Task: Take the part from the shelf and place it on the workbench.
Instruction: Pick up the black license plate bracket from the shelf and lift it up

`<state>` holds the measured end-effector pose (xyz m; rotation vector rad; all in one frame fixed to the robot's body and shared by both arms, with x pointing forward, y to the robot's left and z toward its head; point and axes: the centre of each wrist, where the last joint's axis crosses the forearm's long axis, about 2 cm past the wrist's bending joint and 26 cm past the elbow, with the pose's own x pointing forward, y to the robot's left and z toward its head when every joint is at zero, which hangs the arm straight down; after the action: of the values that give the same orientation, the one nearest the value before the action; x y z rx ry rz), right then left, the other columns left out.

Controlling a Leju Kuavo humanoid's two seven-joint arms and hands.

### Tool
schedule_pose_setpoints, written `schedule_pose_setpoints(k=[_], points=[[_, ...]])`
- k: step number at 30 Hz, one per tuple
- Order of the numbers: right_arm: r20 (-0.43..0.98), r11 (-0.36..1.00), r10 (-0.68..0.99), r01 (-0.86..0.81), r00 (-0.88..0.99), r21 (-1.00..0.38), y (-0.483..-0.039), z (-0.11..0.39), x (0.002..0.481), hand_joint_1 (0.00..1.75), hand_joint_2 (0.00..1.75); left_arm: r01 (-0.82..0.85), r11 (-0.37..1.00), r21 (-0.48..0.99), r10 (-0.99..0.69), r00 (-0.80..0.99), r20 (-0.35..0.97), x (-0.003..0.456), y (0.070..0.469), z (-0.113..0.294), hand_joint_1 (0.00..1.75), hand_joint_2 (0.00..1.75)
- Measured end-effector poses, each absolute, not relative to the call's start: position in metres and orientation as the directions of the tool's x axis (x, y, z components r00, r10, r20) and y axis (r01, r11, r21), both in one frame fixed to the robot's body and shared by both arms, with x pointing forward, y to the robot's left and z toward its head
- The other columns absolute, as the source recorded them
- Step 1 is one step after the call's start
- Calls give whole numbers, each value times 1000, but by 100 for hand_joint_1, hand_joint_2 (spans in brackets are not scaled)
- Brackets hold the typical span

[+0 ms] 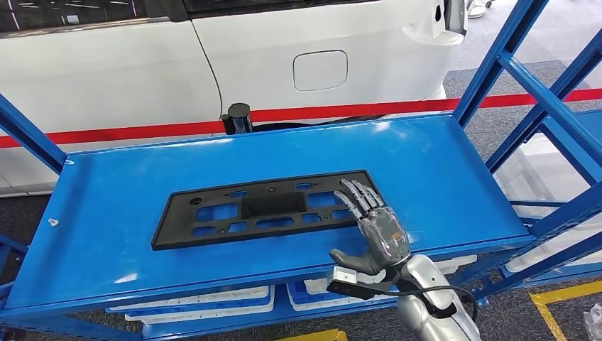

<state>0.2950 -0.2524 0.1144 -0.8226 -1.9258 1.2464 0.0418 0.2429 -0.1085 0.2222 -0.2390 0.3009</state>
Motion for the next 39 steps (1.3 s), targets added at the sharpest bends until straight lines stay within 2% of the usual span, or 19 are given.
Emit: schedule_pose_setpoints(k=[4,17,18,21,22,39], points=[[191,319,808,142,-557,-937,-253,113,304,0,175,-314,934,171,263,927,269,41,240,-108,0,0],[191,310,823,142,-534,-940,-255,109,334,0,175,-309,932,190,260,934,247,41,242,-108,0,0],[192,312,823,144,-534,-939,-256,109,337,37,175,-309,931,194,259,934,245,41,242,-108,0,0],[192,314,823,147,-534,-938,-258,110,345,166,175,-308,930,202,257,935,244,41,244,-109,0,0],[191,314,823,148,-535,-938,-258,110,347,173,175,-308,929,204,257,935,244,41,245,-109,0,0],[194,348,799,175,-569,-921,-253,120,369,175,175,-282,928,241,226,945,236,41,256,-109,0,0]])
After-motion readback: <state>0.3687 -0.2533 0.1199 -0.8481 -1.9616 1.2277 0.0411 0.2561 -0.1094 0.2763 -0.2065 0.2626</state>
